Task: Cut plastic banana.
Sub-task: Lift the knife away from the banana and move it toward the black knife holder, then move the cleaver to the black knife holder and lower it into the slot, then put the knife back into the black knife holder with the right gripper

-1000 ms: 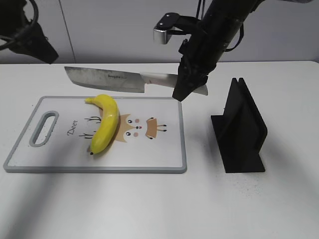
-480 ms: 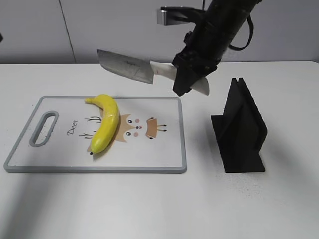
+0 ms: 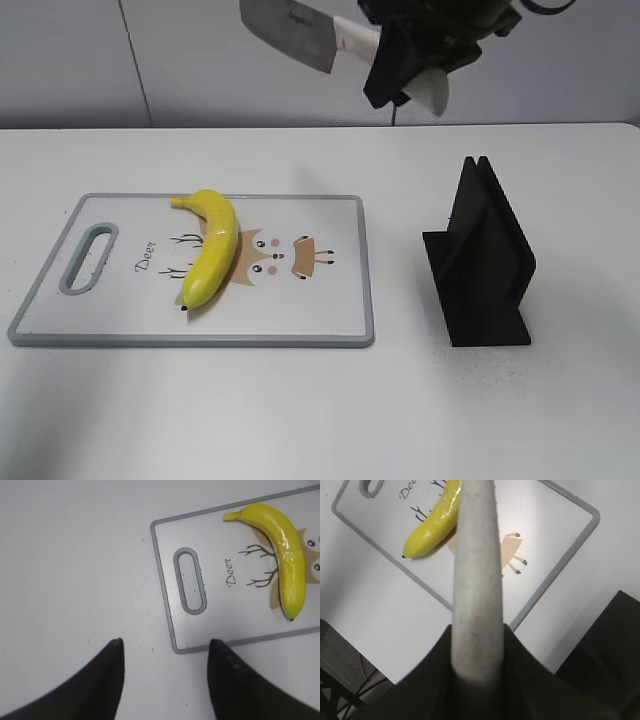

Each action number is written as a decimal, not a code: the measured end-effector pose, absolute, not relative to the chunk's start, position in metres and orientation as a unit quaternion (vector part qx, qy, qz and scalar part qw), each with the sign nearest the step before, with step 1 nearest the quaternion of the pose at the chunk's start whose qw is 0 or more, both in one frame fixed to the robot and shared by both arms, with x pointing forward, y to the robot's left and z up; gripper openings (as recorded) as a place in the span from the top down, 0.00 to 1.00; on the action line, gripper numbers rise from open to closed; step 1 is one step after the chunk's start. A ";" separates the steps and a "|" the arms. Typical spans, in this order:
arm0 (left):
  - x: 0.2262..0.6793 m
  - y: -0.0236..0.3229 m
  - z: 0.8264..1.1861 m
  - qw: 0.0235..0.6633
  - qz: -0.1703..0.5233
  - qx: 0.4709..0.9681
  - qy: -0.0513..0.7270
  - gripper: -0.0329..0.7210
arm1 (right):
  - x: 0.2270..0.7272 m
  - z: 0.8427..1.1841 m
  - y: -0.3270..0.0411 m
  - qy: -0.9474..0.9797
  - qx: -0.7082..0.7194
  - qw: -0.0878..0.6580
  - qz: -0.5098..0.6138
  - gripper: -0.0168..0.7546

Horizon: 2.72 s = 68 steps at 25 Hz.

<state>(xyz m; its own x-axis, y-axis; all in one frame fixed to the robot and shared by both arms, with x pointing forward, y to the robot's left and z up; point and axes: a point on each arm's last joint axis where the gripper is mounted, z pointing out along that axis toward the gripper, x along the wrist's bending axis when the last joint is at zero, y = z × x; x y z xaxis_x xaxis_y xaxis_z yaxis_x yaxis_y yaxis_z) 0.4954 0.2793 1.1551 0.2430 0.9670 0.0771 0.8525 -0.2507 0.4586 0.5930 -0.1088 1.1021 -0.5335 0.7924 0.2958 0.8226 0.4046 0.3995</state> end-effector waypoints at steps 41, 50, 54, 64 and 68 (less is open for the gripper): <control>0.221 0.301 1.061 0.333 0.337 0.688 0.550 0.28 | 0.470 1.133 -0.177 -0.753 -0.586 -0.044 -0.296 0.74; 0.226 0.297 1.057 0.356 0.333 0.683 0.544 0.28 | 0.452 1.131 -0.191 -0.714 -0.638 -0.051 -0.284 0.74; 0.227 0.297 1.059 0.363 0.338 0.679 0.541 0.28 | 0.444 1.124 -0.197 -0.696 -0.666 -0.048 -0.266 0.74; 0.236 0.296 1.054 0.385 0.354 0.665 0.532 0.28 | 0.436 1.115 -0.207 -0.678 -0.691 -0.068 -0.241 0.74; 0.237 0.296 1.055 0.386 0.355 0.665 0.532 0.28 | 0.445 1.102 -0.205 -0.682 -0.695 -0.064 -0.218 0.74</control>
